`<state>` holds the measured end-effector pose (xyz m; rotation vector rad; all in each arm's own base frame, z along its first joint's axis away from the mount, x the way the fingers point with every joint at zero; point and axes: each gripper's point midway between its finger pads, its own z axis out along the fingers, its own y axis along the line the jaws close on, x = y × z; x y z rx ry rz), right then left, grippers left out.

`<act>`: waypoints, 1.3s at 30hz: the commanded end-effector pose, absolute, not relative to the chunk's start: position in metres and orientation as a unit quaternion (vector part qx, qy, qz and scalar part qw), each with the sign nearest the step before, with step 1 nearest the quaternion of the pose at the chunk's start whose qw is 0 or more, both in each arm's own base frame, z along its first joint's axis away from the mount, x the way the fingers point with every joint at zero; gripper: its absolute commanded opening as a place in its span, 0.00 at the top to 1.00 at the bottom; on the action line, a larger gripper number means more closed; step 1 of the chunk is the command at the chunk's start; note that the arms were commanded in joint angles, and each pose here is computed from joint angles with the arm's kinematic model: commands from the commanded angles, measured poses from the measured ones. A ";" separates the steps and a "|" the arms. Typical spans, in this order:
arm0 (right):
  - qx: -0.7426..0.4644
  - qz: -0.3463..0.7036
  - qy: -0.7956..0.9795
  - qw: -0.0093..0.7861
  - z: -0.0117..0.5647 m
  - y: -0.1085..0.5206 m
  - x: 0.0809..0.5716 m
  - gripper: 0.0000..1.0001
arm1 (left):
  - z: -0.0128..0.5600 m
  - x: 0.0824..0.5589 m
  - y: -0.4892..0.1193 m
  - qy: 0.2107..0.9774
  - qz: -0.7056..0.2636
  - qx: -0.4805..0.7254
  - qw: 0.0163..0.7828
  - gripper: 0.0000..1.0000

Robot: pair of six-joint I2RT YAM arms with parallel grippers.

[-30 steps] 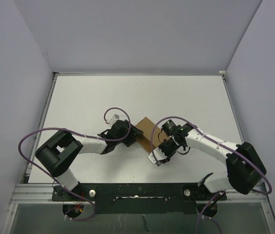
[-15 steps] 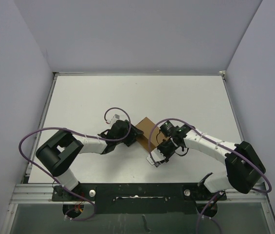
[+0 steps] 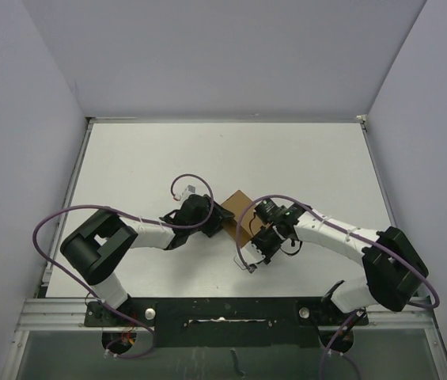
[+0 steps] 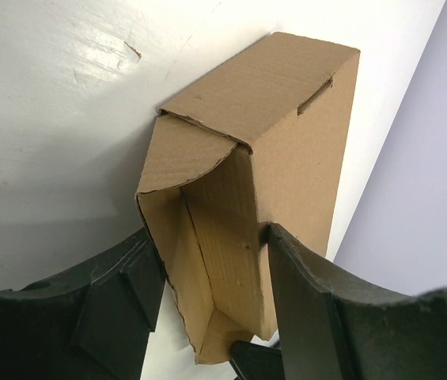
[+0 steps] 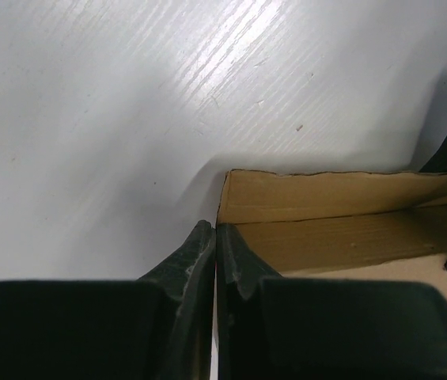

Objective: Fold the paper box

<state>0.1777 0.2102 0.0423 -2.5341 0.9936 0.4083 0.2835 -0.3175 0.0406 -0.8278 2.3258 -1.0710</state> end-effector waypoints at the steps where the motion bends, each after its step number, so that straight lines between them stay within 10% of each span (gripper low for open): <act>1: -0.911 0.141 0.339 0.189 0.049 0.219 0.182 1.00 | 0.008 0.270 -0.307 0.874 -0.337 -0.288 0.201 0.51; 39: -0.936 0.180 0.285 0.098 0.049 0.247 0.176 1.00 | -0.002 0.268 -0.308 0.878 -0.333 -0.288 0.186 0.52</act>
